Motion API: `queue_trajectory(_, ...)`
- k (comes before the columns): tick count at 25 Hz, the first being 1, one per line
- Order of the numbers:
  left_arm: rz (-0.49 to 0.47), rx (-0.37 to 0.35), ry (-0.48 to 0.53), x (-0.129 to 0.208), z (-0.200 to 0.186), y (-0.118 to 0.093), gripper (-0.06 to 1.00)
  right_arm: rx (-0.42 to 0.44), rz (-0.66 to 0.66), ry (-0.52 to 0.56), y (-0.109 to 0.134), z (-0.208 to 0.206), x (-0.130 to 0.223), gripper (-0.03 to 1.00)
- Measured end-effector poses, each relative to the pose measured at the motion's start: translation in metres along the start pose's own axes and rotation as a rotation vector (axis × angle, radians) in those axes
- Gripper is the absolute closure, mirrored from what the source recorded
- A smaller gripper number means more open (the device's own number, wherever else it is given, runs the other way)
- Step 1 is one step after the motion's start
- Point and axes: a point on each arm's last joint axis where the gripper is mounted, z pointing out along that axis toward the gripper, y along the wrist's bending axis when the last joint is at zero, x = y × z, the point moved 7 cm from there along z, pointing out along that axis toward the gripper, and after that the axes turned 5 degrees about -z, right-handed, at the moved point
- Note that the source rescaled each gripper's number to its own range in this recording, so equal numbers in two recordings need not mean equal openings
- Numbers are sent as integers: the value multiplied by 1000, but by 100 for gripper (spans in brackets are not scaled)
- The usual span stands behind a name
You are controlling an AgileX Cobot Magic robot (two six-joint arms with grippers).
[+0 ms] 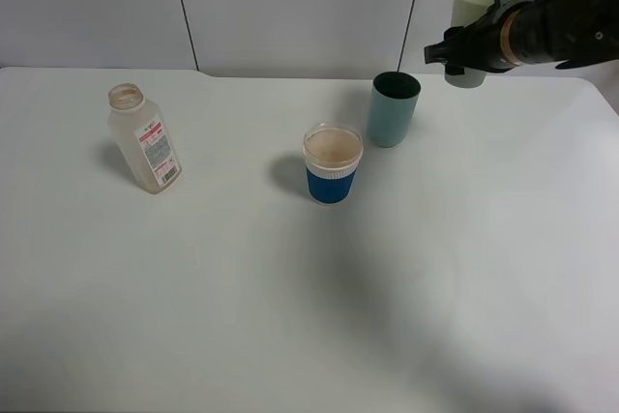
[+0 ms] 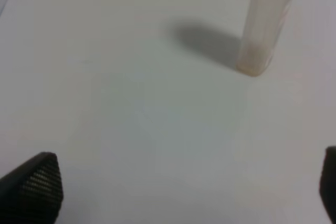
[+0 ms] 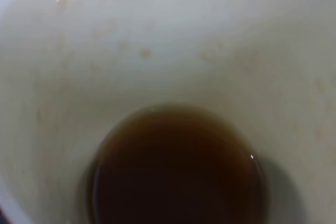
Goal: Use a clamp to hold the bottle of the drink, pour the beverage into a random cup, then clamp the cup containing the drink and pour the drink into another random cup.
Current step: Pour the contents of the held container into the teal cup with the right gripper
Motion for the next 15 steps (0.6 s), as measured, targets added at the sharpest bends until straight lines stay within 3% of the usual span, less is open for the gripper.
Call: queue_trajectory(15, 0, 0, 0, 0, 0, 0, -5, 128, -215, -3, 19, 11, -6, 95)
